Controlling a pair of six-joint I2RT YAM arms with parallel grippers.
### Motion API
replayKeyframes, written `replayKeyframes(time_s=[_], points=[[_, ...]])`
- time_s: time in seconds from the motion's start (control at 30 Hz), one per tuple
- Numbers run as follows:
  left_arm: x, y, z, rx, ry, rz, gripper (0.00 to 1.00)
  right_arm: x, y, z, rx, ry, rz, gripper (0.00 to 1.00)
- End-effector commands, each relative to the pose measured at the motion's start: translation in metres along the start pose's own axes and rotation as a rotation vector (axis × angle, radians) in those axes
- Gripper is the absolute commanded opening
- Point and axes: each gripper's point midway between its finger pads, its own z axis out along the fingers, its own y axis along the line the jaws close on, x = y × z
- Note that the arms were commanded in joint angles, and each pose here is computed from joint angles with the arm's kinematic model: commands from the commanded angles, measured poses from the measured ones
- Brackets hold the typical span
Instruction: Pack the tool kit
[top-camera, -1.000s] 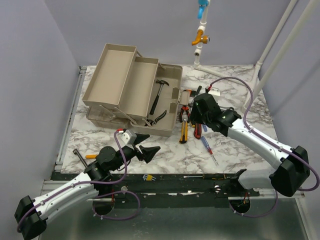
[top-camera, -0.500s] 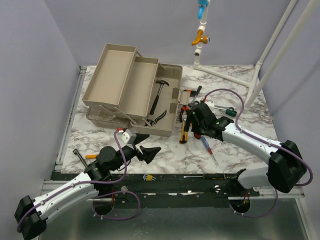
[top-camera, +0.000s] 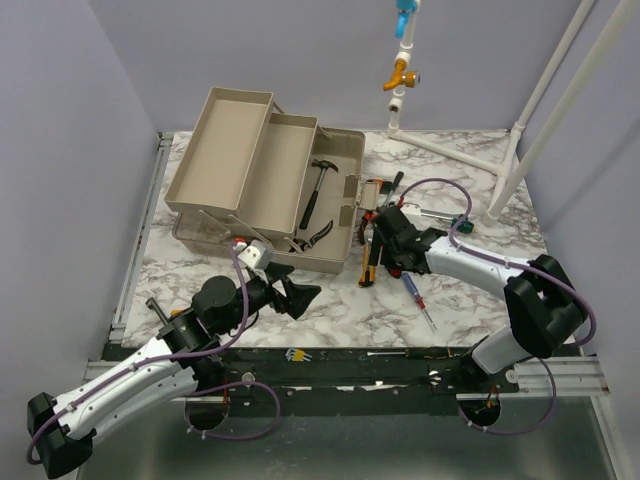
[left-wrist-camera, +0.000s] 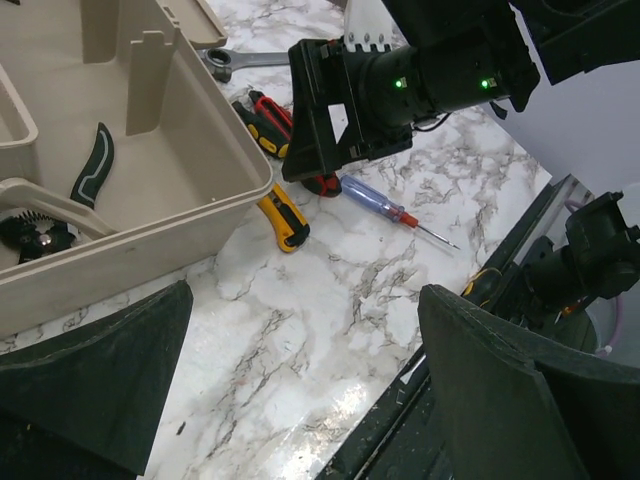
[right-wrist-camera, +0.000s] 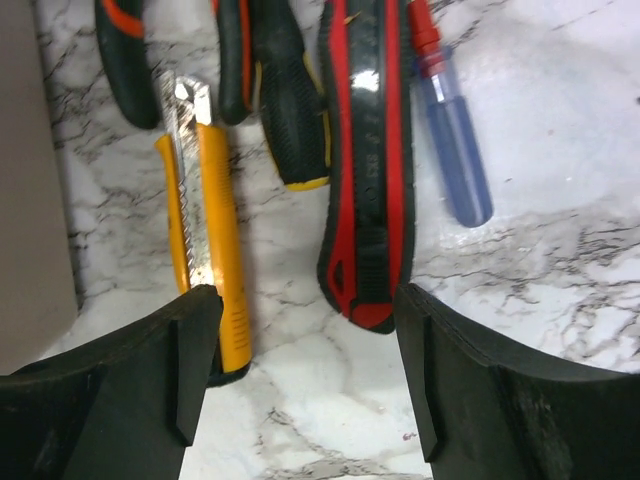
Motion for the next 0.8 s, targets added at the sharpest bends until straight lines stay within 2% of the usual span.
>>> replayKeyframes(time_s=[0.0, 0.13, 0.47, 0.57, 0.73, 0.77], points=[[0.005, 0.007, -0.007, -0.058, 0.054, -0.022, 0.99, -0.018, -0.016, 0.004, 0.063, -0.041, 0.005, 0.75], [0.004, 0.006, -0.009, -0.059, 0.064, -0.024, 0.99, -0.020, -0.019, 0.014, 0.079, -0.024, -0.007, 0.69], [-0.002, 0.000, -0.012, -0.058, 0.094, -0.024, 0.99, -0.008, -0.033, 0.040, 0.099, 0.051, 0.014, 0.64], [-0.005, -0.001, -0.014, -0.056, 0.088, -0.028, 0.99, -0.003, -0.035, 0.042, 0.106, 0.064, 0.010, 0.51], [-0.008, -0.003, -0.015, -0.064, 0.096, -0.046, 0.99, -0.018, -0.035, 0.024, 0.098, 0.019, 0.027, 0.24], [-0.008, -0.003, -0.015, -0.064, 0.101, -0.048, 0.99, -0.023, -0.035, 0.017, 0.091, 0.004, 0.032, 0.22]])
